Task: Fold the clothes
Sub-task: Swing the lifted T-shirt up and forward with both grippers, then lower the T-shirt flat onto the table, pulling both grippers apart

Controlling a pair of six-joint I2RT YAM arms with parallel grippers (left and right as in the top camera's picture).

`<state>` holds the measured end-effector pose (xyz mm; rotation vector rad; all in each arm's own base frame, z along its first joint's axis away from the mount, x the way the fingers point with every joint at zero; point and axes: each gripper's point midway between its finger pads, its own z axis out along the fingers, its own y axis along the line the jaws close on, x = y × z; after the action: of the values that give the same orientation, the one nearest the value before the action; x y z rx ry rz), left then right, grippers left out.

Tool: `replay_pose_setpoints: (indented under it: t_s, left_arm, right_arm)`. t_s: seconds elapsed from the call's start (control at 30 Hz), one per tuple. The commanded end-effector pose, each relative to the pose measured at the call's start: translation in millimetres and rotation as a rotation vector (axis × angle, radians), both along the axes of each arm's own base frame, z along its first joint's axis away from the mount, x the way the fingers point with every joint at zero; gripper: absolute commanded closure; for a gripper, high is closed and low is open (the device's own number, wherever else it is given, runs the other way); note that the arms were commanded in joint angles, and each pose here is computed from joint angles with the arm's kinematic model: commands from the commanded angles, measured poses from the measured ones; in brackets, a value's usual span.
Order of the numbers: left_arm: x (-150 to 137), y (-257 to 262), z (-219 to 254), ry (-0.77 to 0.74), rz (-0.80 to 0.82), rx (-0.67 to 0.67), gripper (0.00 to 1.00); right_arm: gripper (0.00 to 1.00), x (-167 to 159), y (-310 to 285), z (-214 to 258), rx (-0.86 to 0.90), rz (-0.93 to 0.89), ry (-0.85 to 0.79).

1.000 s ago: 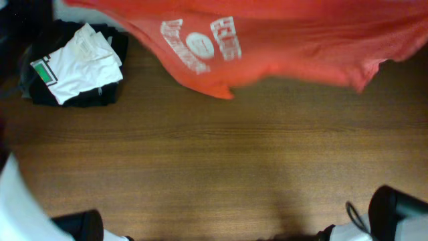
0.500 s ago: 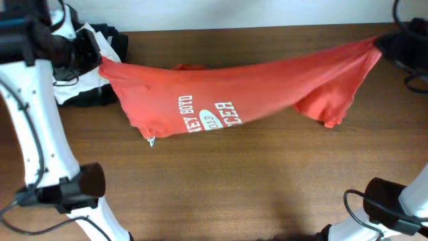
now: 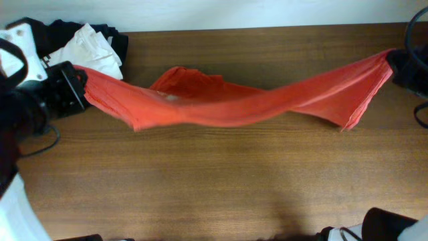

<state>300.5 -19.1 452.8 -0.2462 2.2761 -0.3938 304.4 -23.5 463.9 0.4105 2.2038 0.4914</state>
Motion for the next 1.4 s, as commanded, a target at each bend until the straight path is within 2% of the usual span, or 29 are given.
replay_pose_setpoints:
  t_s: [0.0,0.1,0.17,0.27,0.3,0.37,0.47,0.5,0.57,0.63,0.7,0.8,0.87,0.93,1.0,1.07,1.13,1.2,1.37]
  left_arm:
    - [90,8,-79,0.152,-0.012,0.005,0.99]
    - [168,10,-104,0.044,-0.009,-0.025,0.99]
    - [209,-4,-95,-0.086,-0.090,-0.088,0.99]
    - [225,4,-32,-0.306,-0.071,-0.110,0.99]
    - [222,9,3,-0.397,-0.056,-0.117,0.99]
    - [192,15,85,-0.590,-0.053,-0.132,0.99]
    - [126,25,182,-0.841,-0.051,-0.074,0.99]
    - [104,28,202,-0.899,-0.043,-0.053,0.99]
    - [81,34,215,-0.927,-0.020,-0.031,0.99]
    - [81,36,203,-0.872,-0.009,-0.034,0.99]
    - [98,38,167,-0.745,-0.012,-0.024,0.99]
    - [143,38,76,-0.452,-0.035,-0.041,0.99]
    - [184,32,-20,-0.191,-0.074,-0.070,0.99]
    - [207,22,-112,0.032,-0.131,-0.074,0.99]
    - [212,18,-173,0.183,-0.149,-0.095,0.99]
    - [207,17,-213,0.298,-0.148,-0.124,0.99]
    - [197,19,-227,0.365,-0.138,-0.139,0.99]
    - [184,24,-218,0.376,-0.130,-0.139,0.99]
    - [142,42,-143,0.250,-0.085,-0.105,0.99]
  right_arm:
    - [0.96,46,-15,-36,0.014,0.001,0.098]
    - [0.96,94,-15,-50,0.004,0.039,0.072]
    - [0.96,126,-10,-58,0.009,0.059,0.046]
    - [0.96,139,-19,-40,0.024,0.025,-0.038]
    - [0.96,137,-27,-26,0.024,0.001,-0.079]
    - [0.96,121,-46,12,0.007,-0.041,-0.191]
    - [0.96,89,-74,57,-0.034,-0.107,-0.323]
    - [0.96,79,-84,67,-0.052,-0.138,-0.352]
    - [0.96,65,-97,75,-0.069,-0.181,-0.369]
    - [0.96,60,-100,70,-0.069,-0.194,-0.345]
    - [0.96,60,-96,56,-0.065,-0.175,-0.292]
    - [0.96,64,-82,27,-0.074,-0.121,-0.186]
    - [0.96,65,-76,-8,-0.094,-0.138,-0.035]
    - [0.96,66,-68,-44,-0.112,-0.142,0.117]
    - [0.96,73,-54,-64,-0.129,-0.085,0.186]
    - [0.96,76,-41,-81,-0.115,-0.043,0.240]
    - [0.96,78,-31,-94,-0.107,-0.014,0.286]
    - [0.96,73,-31,-102,-0.108,-0.017,0.321]
    - [0.96,49,-45,-103,-0.181,-0.095,0.363]
